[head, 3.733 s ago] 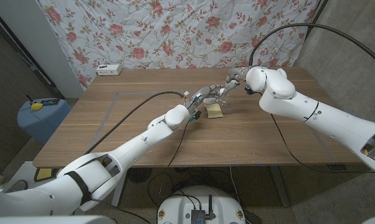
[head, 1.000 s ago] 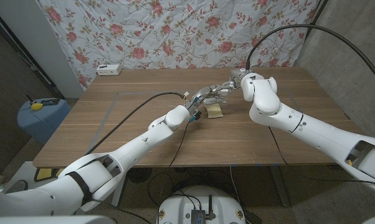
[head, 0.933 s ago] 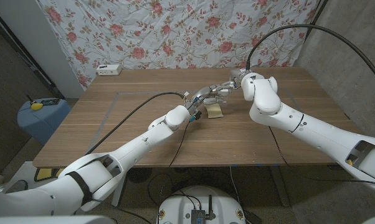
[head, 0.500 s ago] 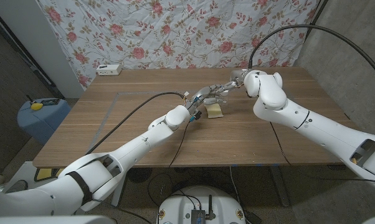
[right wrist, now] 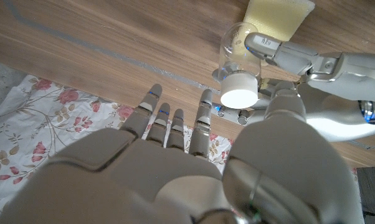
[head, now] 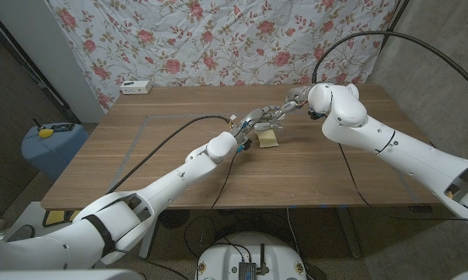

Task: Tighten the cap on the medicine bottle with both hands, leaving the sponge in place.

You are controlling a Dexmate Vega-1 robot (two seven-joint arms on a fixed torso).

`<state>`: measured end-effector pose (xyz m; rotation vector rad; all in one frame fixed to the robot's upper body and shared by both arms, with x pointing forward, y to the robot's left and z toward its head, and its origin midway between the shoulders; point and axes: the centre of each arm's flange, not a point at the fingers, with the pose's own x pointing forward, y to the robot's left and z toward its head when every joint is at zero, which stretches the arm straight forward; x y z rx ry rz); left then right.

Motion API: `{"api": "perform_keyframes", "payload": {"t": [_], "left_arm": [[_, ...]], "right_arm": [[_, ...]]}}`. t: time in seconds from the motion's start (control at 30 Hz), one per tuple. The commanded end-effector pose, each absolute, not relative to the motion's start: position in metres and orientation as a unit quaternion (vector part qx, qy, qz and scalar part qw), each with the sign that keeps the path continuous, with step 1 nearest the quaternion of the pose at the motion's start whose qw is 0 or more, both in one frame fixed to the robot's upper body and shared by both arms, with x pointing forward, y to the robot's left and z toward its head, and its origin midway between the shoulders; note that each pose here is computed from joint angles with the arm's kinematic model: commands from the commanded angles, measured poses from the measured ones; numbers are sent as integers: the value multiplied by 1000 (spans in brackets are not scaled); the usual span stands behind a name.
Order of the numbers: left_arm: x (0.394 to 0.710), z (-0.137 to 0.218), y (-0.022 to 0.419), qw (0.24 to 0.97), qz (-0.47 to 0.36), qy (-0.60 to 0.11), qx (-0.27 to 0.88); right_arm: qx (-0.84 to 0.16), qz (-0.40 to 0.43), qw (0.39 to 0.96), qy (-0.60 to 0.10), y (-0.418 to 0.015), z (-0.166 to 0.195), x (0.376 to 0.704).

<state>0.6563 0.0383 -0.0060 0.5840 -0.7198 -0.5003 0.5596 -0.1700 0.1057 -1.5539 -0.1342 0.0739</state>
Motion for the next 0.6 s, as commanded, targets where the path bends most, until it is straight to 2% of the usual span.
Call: {"api": "perform_keyframes", "payload": {"t": [0.03,0.6], "left_arm": [[657,-6,38,866,-248,-341,270],[654,-7,39,864,-249,-347,269]], "right_arm": [[-699,43,711,-63,-170,109,556],[-709,34,701,-70,-165,111,548]]}}
